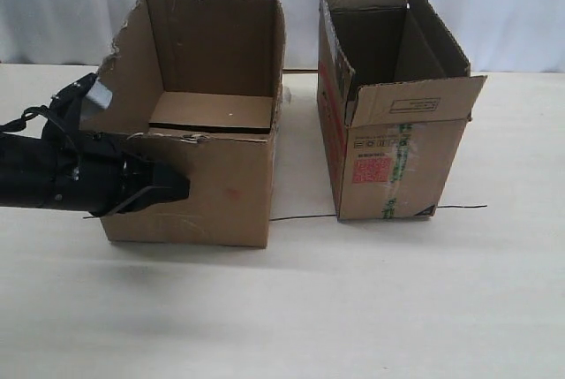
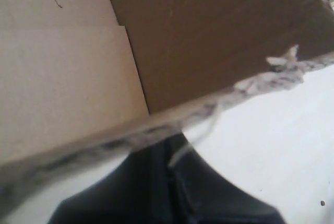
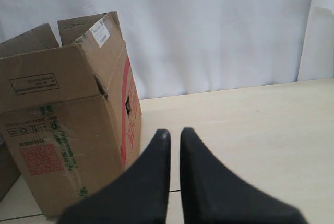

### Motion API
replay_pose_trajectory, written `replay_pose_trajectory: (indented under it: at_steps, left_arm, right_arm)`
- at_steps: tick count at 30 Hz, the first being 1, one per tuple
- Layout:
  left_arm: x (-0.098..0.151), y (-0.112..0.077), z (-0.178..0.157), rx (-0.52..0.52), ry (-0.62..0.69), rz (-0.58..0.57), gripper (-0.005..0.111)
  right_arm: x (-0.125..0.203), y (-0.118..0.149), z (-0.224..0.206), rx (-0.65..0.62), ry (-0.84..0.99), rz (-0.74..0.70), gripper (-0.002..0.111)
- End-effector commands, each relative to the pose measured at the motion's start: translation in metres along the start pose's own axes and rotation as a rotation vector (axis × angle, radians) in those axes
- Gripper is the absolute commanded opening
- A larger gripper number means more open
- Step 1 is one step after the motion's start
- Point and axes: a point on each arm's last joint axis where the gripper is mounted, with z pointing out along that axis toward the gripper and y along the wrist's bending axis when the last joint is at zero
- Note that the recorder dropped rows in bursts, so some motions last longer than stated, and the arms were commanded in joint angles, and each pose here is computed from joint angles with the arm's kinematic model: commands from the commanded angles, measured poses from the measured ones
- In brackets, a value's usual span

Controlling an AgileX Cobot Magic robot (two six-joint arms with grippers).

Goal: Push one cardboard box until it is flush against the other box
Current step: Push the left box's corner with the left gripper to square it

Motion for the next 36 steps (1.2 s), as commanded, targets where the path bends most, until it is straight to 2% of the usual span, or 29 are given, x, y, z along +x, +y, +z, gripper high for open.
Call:
replay_pose_trajectory:
  at_steps: [1,10,18,30,32,36]
  left_arm:
    - [-0.011,-0.002,0.003,0.007,-0.023,0.012,0.0]
    - [-0.036,-0.006,0.0,-0.016,-0.097,0.052,0.0]
    - [-0.031,0.001,0.011,-0.013,-0.057,0.026,0.0]
    - [-0.036,0.002,0.01,-0.026,-0.108,0.013,0.0]
    - [-0.036,0.0,0.01,-0.001,-0.103,0.014,0.0]
    - [-0.032,-0.014,0.009,0.149,-0.06,0.043,0.0]
  right_arm:
    - [0.002,0.0,0.0,0.003,0.004,-0.005,0.005]
    - [0.002,0.0,0.0,0.003,0.004,-0.005,0.005]
    - [0.002,0.0,0.0,0.003,0.004,-0.005,0.005]
    - [0.002,0.0,0.0,0.003,0.004,-0.005,0.005]
    - [0.002,0.0,0.0,0.003,0.004,-0.005,0.005]
    - [0.002,0.0,0.0,0.003,0.004,-0.005,0.005]
